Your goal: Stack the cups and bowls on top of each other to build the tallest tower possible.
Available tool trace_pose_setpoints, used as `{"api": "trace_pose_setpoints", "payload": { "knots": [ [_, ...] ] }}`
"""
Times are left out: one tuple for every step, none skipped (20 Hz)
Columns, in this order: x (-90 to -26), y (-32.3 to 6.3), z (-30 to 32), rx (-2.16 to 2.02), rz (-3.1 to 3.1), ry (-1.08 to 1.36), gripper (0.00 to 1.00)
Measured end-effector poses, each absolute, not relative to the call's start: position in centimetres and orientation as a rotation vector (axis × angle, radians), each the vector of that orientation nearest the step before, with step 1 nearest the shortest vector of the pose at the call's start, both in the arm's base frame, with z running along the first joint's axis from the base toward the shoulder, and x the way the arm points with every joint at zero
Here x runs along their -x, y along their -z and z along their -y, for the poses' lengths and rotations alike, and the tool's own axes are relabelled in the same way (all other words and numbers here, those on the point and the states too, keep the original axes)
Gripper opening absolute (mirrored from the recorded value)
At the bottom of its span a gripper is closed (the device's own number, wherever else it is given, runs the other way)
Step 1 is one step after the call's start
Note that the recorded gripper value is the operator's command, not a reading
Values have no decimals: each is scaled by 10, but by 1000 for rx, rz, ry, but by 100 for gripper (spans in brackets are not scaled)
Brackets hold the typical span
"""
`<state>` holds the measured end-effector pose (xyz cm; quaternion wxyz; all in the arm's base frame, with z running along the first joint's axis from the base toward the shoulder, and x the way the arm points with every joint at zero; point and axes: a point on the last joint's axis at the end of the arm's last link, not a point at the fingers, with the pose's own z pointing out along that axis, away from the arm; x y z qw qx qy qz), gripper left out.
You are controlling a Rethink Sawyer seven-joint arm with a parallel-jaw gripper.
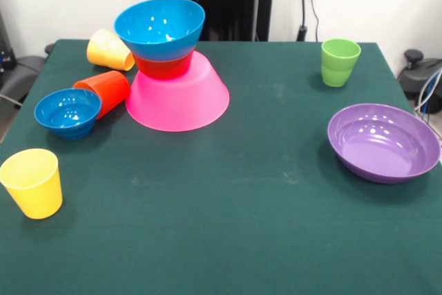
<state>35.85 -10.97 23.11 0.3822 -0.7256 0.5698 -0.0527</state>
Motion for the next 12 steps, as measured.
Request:
{"api": "trace_pose_setpoints", "payload": {
  "knots": [
    [-358,-231,111,1851,-1455,135,0],
    [-357,-231,113,1850,-1459,135,0],
    [-357,-230,114,1849,-1461,135,0],
    [-357,-230,115,1848,-1462,135,0],
    [-356,-230,117,1849,-1464,134,0],
    [-356,-229,119,1849,-1466,133,0],
    [-355,-229,120,1850,-1466,131,0],
    [-355,-229,121,1852,-1466,130,0],
    [-355,-228,122,1856,-1464,127,0],
    [-354,-228,122,1860,-1462,124,0],
    [-354,-228,123,1863,-1461,121,0],
    [-354,-228,123,1866,-1458,118,0]
  ]
}}
